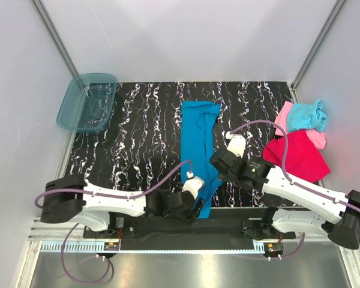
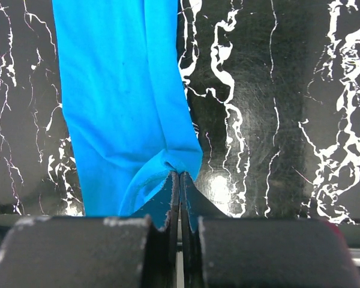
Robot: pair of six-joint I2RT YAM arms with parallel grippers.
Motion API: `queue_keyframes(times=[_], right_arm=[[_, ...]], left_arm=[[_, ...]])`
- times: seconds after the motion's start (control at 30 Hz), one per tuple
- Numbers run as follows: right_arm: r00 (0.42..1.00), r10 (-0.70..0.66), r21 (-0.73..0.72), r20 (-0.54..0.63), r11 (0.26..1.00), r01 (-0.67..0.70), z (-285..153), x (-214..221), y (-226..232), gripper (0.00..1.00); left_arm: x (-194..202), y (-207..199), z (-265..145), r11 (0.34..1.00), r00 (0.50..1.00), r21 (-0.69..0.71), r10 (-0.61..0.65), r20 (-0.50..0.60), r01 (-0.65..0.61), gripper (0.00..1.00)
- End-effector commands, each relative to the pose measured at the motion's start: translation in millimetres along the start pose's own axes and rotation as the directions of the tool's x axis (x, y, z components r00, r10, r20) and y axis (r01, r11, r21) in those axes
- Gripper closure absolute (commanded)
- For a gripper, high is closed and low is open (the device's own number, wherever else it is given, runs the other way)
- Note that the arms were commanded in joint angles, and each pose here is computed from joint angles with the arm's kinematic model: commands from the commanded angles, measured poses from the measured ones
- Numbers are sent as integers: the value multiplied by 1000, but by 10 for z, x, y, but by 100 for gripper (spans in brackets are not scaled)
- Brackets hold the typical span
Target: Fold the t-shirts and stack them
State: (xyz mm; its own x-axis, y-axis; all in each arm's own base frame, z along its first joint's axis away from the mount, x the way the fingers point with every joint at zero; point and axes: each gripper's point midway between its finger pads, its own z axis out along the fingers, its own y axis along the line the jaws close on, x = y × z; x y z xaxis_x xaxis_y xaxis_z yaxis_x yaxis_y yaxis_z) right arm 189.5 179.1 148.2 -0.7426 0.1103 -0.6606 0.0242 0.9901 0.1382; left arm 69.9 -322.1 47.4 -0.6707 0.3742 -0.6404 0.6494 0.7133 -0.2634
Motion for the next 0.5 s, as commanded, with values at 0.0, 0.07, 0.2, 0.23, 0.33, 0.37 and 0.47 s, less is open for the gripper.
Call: queue_keyframes(times=[0.0,0.07,0.2,0.23,0.33,0.37,0.47], right_arm=[[1000,13,-19,6,1000,-13,55,-11,36,100],[1000,13,-17,2,1000,-13,63,0,24,100],[1000,9,-12,-4,1000,-9,90,9,17,100],[1000,9,-14,-2,1000,-9,93,4,26,100],[1000,9,-22,-7,1000,-9,112,11,54,100],[1000,10,-27,-8,1000,-10,110,11,70,100],[1000,12,-28,-10,1000,-13,123,18,76,100]], left_arm=[[-25,-7,37,995,996,-51,83,-10,-84,29],[-51,-73,45,994,995,-47,95,-4,-95,30],[-141,-112,6,992,993,-56,111,28,-110,30],[-172,-138,-11,992,993,-54,115,37,-113,30],[-258,-177,-70,990,990,-57,129,60,-125,30],[-260,-175,-76,989,989,-62,135,60,-131,30],[-274,-190,-70,988,987,-66,147,62,-142,30]])
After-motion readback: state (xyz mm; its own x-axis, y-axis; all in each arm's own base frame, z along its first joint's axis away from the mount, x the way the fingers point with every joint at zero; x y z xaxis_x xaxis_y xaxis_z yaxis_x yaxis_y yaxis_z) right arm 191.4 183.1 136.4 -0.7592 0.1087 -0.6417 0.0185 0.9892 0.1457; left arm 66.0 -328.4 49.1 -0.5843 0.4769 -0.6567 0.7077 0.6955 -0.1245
